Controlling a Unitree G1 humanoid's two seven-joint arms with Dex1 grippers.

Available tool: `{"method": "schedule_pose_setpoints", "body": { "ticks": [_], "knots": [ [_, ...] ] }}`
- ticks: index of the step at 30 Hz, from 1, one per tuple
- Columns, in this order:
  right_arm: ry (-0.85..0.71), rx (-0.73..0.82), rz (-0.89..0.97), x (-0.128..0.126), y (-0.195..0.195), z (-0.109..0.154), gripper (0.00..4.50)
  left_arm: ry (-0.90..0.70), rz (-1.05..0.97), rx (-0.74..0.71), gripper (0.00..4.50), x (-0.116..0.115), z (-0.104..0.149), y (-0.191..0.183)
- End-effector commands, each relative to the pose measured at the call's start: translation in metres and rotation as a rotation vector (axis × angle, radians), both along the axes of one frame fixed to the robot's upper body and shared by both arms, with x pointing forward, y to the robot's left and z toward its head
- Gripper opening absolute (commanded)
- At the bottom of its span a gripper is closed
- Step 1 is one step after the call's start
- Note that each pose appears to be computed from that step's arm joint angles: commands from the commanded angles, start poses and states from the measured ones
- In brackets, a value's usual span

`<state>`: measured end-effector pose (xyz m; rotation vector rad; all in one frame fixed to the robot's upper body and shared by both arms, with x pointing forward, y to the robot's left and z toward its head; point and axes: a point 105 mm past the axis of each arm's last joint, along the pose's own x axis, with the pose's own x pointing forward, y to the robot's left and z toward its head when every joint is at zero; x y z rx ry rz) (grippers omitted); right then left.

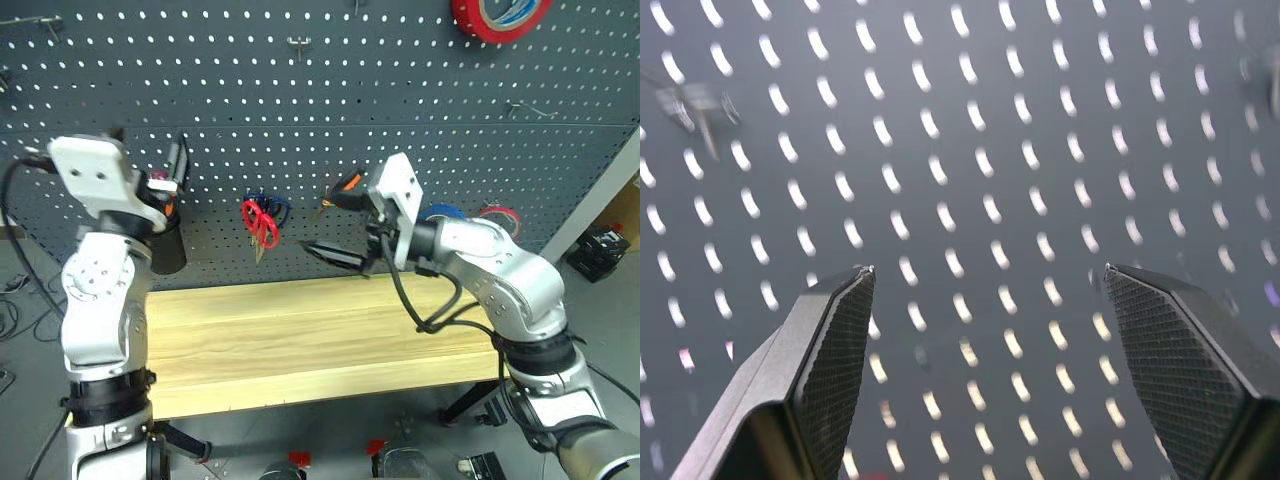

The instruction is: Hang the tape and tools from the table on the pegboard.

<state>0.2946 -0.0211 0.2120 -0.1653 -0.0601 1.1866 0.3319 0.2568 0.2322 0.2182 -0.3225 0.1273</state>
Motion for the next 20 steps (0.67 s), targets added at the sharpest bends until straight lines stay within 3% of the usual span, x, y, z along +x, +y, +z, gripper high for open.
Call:
{"method": "schedule_pose_setpoints", "body": {
  "ticks": [1, 6, 12, 16, 20],
  "knots": [
    [-0.047, 0.009, -0.118, 0.007, -0.022, -0.01, 4.5, 0.118, 0.12, -0.003, 3.87, -0.012, -0.03, 0.013],
    [-0.09, 0.002, -0.472, 0.037, -0.066, -0.057, 4.5, 0.242, 0.098, -0.012, 3.87, -0.028, -0.077, 0.019],
    [-0.086, 0.023, -0.835, 0.045, -0.123, -0.117, 4.5, 0.347, 0.159, -0.11, 3.87, -0.052, -0.133, 0.035],
    [-0.005, 0.03, -0.977, 0.044, -0.155, -0.151, 4.5, 0.407, 0.171, -0.151, 3.87, -0.065, -0.16, 0.037],
    [-0.011, 0.0, -0.999, 0.04, -0.166, -0.167, 4.5, 0.397, 0.171, -0.153, 3.87, -0.069, -0.165, 0.037]
  ]
}}
